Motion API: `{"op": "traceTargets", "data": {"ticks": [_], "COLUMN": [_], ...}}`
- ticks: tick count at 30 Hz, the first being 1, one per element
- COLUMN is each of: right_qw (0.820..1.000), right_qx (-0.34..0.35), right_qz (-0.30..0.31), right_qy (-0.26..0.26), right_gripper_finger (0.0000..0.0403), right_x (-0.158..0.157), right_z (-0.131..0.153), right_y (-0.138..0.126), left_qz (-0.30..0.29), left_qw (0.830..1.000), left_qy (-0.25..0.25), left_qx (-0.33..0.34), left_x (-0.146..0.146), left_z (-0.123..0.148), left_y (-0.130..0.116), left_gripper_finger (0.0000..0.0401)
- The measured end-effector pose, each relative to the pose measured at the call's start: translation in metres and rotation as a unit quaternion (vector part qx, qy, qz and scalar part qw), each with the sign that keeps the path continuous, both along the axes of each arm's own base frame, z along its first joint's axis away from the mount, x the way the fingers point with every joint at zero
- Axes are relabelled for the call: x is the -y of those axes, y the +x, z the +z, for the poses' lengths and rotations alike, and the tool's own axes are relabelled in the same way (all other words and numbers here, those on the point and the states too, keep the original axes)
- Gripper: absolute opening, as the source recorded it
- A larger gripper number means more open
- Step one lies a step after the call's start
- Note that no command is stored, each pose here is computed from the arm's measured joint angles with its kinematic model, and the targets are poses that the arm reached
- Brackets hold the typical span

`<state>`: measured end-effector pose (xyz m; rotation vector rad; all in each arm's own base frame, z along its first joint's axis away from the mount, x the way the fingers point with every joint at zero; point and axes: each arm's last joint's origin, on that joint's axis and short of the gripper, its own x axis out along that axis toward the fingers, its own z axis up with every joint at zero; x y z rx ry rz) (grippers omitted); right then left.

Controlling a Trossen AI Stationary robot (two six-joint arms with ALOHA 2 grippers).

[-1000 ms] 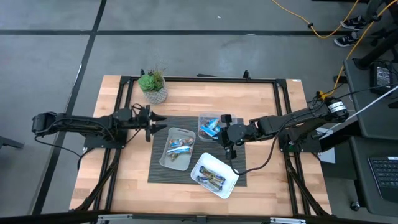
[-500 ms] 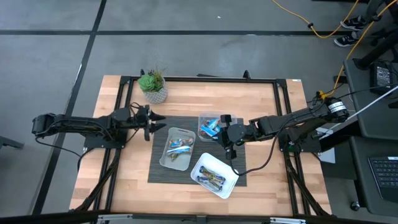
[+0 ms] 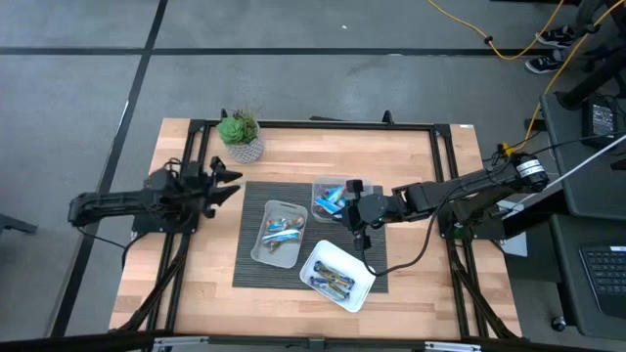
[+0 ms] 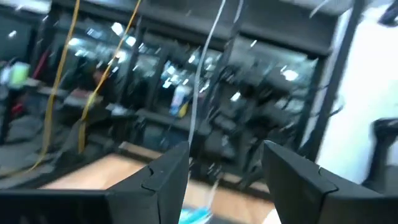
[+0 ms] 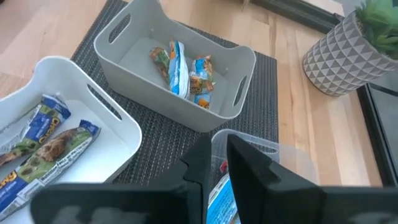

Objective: Pick and place Granola Bars by type
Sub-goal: Return to Home Position

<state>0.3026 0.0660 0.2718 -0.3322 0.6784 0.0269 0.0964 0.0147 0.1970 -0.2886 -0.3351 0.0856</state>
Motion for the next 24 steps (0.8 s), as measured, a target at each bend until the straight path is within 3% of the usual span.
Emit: {"op": "traceTargets", "data": {"ticks": [7, 17, 20, 24], "right_qw": [1.0, 1.0, 1.0, 1.0], "right_qx": [0.016, 0.023, 0.022, 0.022], "right_qz": [0.009, 0.017, 0.019, 0.019], "right_qy": [-0.007, -0.013, -0.012, -0.012], "right_gripper_finger": [0.0056, 0.0056, 0.0056, 0.0056], "right_x": [-0.001, -0.001, -0.001, -0.001], "right_z": [0.003, 0.004, 0.004, 0.004], "right_y": [0.002, 0.003, 0.003, 0.003], "left_qz": [-0.037, -0.049, -0.032, 0.023], "left_qw": [0.997, 0.997, 0.998, 0.99], "left_qy": [0.009, 0.008, 0.028, 0.116], "left_qx": [0.072, 0.065, 0.036, -0.076], "left_x": [0.008, 0.01, 0.009, 0.007], "left_z": [0.012, 0.01, 0.006, -0.013], "left_y": [-0.01, -0.008, -0.006, -0.001], "left_gripper_finger": [0.0189, 0.0189, 0.0189, 0.0192]}}
